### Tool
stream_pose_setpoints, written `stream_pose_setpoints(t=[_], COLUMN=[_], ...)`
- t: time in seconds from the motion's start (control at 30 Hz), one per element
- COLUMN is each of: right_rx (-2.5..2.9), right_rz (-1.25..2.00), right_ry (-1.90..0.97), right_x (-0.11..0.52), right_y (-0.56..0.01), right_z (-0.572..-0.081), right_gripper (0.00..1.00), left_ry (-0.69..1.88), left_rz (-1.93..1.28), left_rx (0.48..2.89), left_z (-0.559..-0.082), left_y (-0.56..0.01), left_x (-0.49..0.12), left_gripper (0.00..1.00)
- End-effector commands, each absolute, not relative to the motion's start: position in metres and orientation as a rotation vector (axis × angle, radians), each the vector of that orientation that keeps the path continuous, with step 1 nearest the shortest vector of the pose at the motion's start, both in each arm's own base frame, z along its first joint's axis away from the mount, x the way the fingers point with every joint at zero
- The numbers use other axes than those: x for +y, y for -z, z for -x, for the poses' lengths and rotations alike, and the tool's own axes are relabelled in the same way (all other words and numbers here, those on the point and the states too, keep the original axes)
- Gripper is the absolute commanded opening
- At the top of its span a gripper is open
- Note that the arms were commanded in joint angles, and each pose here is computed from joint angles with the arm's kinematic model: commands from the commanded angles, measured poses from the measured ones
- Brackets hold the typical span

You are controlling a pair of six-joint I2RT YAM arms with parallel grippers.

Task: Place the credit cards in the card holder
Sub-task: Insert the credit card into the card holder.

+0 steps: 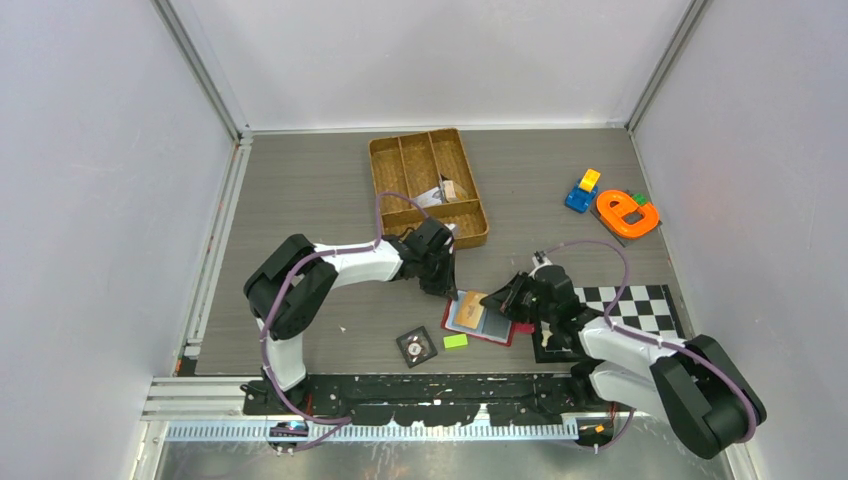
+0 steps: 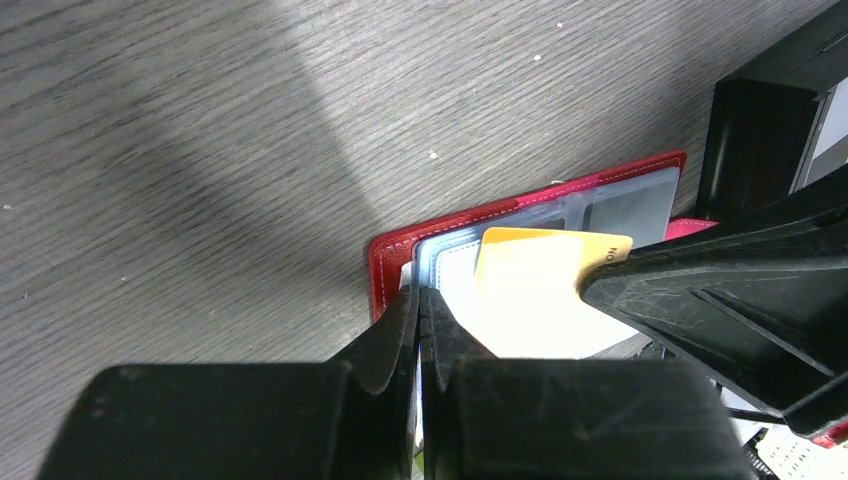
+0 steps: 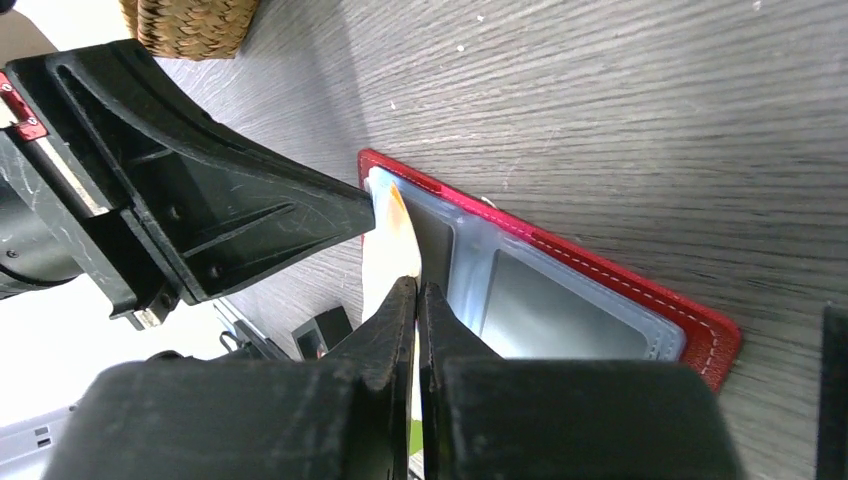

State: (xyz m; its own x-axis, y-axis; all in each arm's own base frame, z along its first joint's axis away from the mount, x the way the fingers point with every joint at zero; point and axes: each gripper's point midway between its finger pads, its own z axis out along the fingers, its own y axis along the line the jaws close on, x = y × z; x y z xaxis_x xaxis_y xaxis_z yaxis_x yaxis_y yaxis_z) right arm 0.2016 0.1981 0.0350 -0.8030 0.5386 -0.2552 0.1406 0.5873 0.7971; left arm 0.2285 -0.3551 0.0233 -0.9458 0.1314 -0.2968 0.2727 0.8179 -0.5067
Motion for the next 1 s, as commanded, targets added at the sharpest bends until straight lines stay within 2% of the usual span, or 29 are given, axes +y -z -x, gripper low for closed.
stream_pose_setpoints(t=[0.0,0.17,0.97], right_rx=[2.408,2.491,2.574], right_rz=[-0.515,-0.509,-0.504], right_ry=[-0.998,-0.998,-0.88], right_x=[0.189,0.193,0.179], right_y=[-0.029,-0.018,-0.013], right_z=[-0.2,-0.195,-0.186], right_gripper=[0.04,0.01,0.01], left_ry=[0.649,0.652,0.655], left_rz=[-0.309,-0.316,-0.313], left_rx=[2.824,2.822,2.818], left_z=[-0.225,-0.225,-0.226], left_y=[0.012,0.012,0.012], left_x=[-0.335,-0.336,-0.336], left_gripper=[0.03,0.03,0.02])
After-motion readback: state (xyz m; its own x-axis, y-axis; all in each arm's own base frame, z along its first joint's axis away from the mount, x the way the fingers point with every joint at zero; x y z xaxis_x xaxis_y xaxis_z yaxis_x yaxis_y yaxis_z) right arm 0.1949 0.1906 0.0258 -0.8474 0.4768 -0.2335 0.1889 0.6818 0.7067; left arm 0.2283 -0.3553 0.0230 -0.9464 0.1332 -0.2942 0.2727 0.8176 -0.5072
